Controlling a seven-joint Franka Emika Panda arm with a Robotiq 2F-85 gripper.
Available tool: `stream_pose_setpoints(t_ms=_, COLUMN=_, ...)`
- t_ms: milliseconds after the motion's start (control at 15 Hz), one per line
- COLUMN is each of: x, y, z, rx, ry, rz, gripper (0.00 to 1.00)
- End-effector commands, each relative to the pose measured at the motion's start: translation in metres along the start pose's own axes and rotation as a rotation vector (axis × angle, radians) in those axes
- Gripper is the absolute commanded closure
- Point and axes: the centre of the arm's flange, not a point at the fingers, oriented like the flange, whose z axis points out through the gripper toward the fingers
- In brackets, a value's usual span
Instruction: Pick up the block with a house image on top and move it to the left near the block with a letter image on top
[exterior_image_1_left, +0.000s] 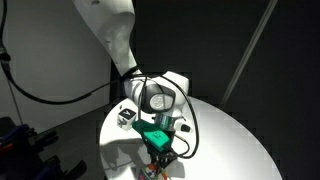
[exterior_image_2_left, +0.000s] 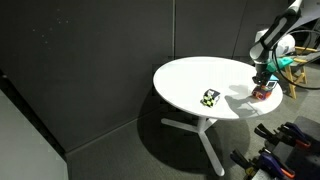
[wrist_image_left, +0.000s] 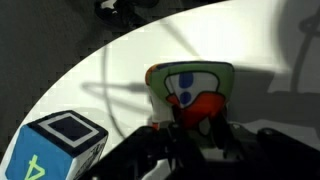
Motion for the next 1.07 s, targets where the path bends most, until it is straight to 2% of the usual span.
stream_pose_setpoints(t_ms=0, x=-0.006, y=-0.003, z=-0.026, rx=-0.042, ry=0.002, rz=-0.014, gripper=0.93)
stream_pose_setpoints(t_ms=333, x=-0.006, y=-0.017, z=-0.057, rx=-0.049, ry=0.035, rz=-0.045, gripper=0.91)
stream_pose_setpoints(t_ms=1000, x=-0.01, y=-0.062, z=-0.128, rx=0.001, ry=0.134, rz=-0.143, gripper=0.9)
